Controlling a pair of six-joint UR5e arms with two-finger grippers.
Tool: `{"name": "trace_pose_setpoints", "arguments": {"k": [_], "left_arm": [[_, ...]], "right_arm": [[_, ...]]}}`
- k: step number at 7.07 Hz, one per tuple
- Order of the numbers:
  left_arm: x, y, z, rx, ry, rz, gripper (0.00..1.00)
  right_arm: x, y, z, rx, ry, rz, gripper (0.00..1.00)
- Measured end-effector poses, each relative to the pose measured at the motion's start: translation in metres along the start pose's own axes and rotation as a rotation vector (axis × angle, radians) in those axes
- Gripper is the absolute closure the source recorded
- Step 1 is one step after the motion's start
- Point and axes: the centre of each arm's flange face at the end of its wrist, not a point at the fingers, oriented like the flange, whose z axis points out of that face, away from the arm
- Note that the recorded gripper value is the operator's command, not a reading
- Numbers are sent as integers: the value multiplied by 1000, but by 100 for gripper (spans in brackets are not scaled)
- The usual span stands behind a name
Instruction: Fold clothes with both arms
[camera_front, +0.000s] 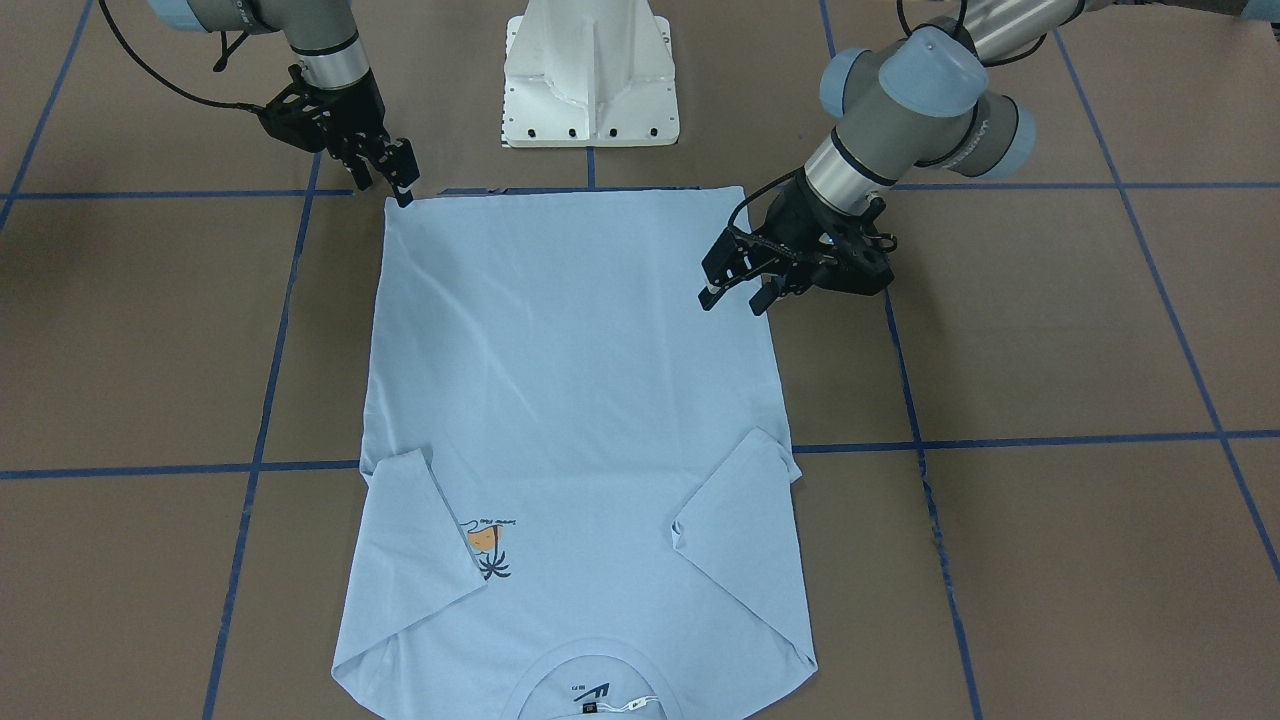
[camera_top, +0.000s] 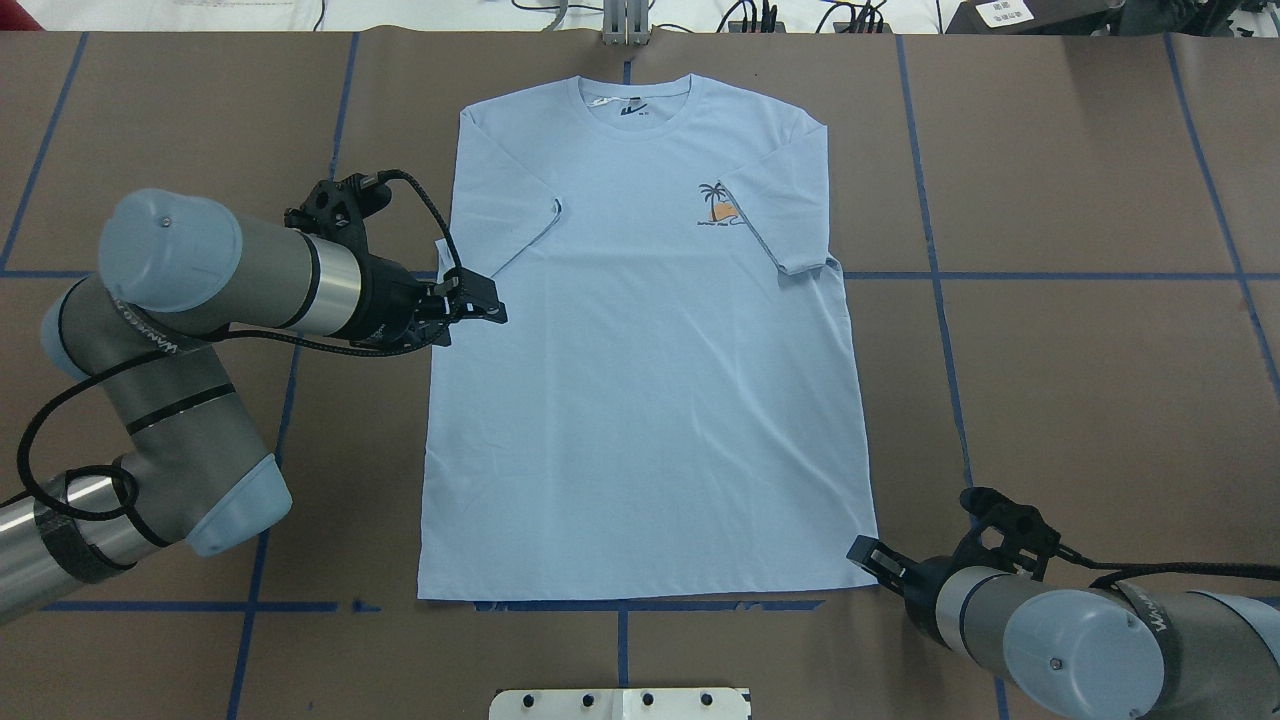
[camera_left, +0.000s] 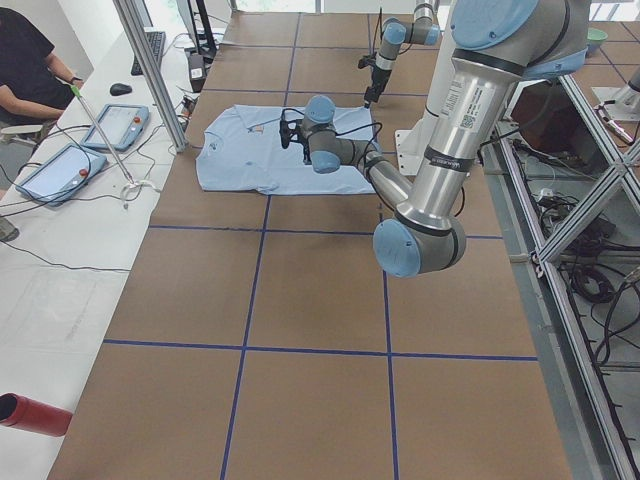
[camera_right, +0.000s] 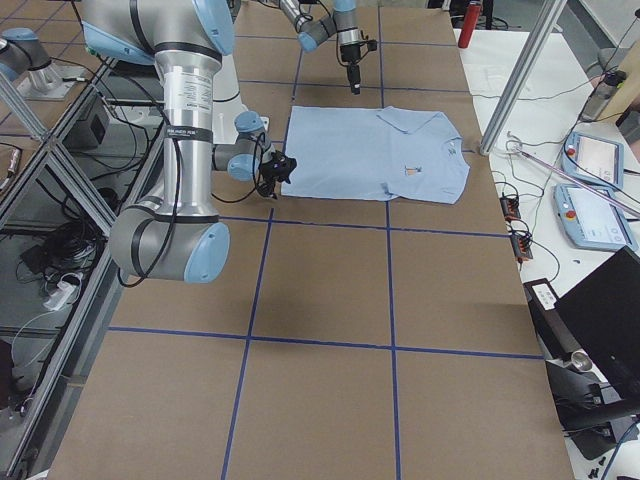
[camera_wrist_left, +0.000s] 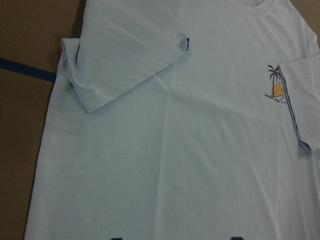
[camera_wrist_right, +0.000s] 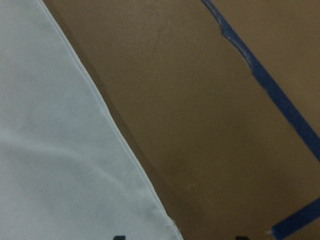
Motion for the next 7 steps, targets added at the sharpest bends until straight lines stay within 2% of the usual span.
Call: {"name": "trace_pose_setpoints", "arguments": {"k": [3,4,6,7], "left_arm": [[-1,1,2,-2,-3,2,21],[-2,1,2,-2,-4,2,21],[-2,1,3,-2,-6,3,21],[-2,0,3,-2,-6,3,21]], "right_arm": [[-5,2,4,4,10,-8,21],[-13,7,7,-2,1,-8,31],[-22,11,13,-1,-5,-4,96],[-20,7,12,5,-4,-1,100]]}}
